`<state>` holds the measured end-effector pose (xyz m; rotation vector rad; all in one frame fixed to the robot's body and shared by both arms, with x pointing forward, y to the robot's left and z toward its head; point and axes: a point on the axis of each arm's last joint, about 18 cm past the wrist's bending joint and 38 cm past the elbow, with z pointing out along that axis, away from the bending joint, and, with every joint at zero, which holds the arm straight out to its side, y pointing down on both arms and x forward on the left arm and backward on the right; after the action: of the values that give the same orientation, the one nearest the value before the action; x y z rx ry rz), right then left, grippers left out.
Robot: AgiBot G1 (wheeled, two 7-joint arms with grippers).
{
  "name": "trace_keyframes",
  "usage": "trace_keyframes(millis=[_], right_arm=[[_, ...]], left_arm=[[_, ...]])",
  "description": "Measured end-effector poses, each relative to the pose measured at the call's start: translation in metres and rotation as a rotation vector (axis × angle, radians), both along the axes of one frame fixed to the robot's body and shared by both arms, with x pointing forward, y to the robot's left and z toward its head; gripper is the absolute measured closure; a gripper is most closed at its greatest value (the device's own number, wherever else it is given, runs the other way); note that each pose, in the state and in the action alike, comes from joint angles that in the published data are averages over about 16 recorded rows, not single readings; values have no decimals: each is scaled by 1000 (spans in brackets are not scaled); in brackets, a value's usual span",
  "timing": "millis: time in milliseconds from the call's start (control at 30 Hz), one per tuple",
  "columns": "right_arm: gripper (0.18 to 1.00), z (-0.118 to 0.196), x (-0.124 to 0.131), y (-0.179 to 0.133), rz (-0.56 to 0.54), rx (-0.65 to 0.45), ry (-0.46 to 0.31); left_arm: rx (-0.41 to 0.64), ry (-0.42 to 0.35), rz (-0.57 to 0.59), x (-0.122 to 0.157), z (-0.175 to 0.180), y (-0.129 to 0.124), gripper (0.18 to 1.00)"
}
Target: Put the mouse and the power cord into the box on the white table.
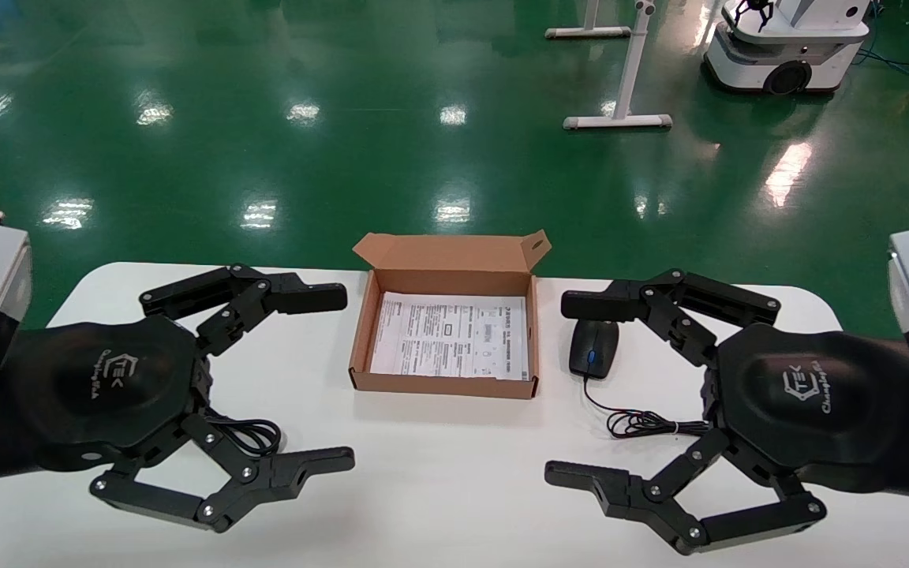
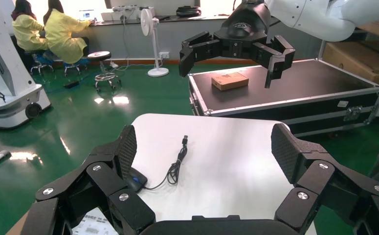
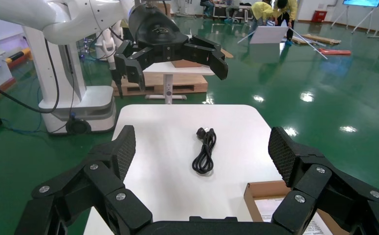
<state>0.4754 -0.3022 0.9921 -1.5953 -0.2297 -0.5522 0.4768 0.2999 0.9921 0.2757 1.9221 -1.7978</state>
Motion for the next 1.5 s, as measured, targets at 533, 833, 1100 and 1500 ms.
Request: trace_keyframes(millis=[533,833,1100,1500], right_arm=[[178,0,0,0,0,0,0],[178,0,1,-1,-5,-3,-4],[178,-8,16,-10,-57,-82,-70],[178,-42,82,-55,-245,-349,-222]], left_arm=[[0,0,0,0,0,0,184],[22,-1,1,0,-2,-1,184],[205,-12,38,9,-13,-2,184],[653,-35,245,57,-31,29,184]])
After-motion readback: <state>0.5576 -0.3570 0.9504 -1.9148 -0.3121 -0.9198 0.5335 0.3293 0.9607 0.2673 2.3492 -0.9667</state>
